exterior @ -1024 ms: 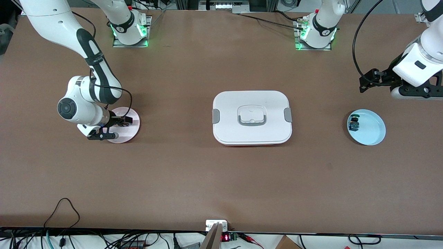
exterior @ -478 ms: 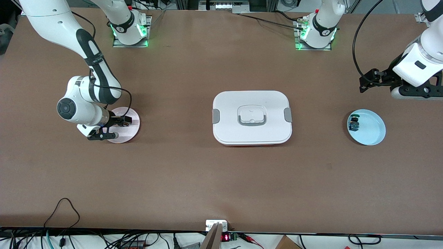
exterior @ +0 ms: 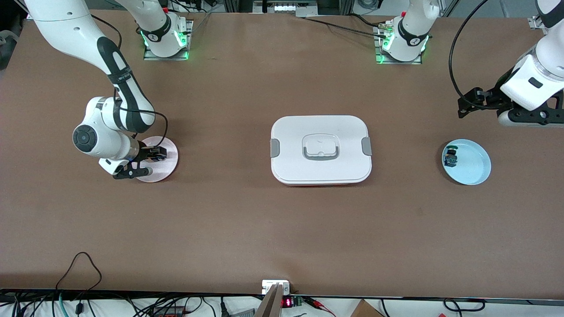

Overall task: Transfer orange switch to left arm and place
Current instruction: 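Close the right gripper on the orange switch, then lift the orange switch with the right gripper toward the white box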

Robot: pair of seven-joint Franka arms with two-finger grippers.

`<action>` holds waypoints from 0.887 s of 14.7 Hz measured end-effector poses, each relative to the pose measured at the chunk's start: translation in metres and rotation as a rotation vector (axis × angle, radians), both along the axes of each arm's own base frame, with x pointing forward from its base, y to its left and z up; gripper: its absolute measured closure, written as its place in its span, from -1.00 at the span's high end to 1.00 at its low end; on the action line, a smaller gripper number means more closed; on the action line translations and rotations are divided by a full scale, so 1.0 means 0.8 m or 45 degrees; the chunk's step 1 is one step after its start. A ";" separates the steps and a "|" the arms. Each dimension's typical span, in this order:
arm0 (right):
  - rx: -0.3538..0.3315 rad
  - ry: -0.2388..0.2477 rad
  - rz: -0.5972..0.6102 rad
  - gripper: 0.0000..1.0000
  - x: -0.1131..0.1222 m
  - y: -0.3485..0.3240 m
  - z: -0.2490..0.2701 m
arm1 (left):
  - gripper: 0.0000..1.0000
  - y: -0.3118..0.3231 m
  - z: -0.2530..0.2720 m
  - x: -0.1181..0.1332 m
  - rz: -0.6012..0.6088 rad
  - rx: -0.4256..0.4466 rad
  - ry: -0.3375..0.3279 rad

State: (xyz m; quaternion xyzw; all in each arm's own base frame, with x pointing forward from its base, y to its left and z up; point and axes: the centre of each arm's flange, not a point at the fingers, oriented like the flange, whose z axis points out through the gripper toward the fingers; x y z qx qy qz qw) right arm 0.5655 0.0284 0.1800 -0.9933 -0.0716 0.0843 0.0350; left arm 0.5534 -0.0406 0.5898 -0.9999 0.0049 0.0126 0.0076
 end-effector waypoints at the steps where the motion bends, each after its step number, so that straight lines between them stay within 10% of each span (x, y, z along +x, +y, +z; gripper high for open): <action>1: 0.001 -0.004 0.005 0.44 0.001 0.000 0.002 | 1.00 0.000 0.000 0.000 0.000 0.000 0.000; 13: 0.073 -0.009 0.150 0.44 0.063 0.049 0.202 | 1.00 0.001 0.000 0.000 0.001 0.000 0.000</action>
